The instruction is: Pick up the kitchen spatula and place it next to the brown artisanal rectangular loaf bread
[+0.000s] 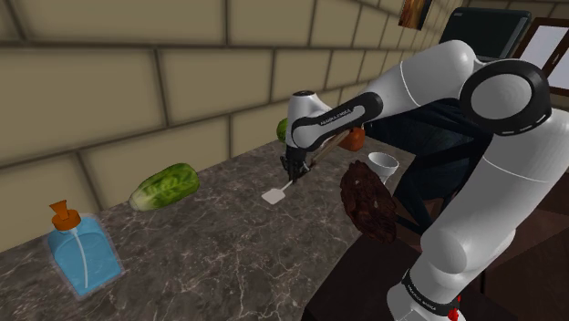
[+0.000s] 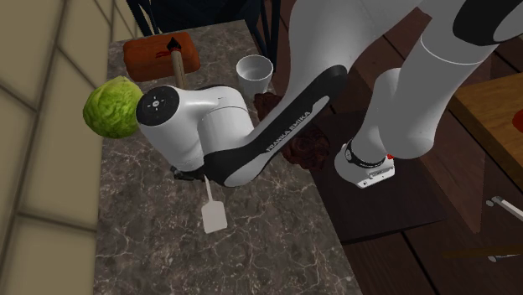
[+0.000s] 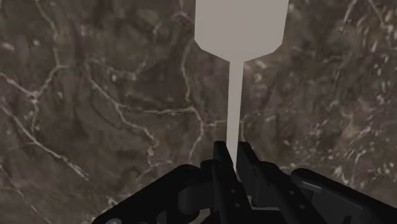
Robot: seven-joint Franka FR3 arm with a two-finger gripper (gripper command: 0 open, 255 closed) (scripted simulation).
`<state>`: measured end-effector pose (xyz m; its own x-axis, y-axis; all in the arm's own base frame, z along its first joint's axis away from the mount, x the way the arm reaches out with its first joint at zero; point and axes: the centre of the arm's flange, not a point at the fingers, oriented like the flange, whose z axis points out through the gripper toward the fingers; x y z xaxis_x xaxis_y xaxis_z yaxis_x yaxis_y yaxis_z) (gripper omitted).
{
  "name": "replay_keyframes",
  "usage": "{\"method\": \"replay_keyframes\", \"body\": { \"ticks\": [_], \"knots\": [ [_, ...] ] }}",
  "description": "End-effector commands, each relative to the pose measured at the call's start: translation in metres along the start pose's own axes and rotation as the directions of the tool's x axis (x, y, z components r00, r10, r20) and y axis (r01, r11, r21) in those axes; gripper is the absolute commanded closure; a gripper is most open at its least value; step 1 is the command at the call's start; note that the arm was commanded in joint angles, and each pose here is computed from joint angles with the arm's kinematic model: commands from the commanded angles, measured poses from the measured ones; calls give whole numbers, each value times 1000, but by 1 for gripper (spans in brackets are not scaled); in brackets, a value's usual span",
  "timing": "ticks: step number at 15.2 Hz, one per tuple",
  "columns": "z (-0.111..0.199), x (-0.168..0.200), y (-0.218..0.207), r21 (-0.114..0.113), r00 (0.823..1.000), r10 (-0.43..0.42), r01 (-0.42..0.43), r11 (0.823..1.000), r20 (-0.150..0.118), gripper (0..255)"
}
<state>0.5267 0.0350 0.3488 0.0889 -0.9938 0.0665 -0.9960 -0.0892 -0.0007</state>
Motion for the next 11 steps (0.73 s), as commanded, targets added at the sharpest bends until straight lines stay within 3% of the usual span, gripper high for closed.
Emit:
{"method": "replay_keyframes", "body": {
  "ticks": [1, 11],
  "knots": [
    [-11, 1, 0, 0, 1000, 0, 0, 1000, 0, 255],
    [-63, 4, 0, 0, 1000, 0, 0, 1000, 0, 255]
  ]
}}
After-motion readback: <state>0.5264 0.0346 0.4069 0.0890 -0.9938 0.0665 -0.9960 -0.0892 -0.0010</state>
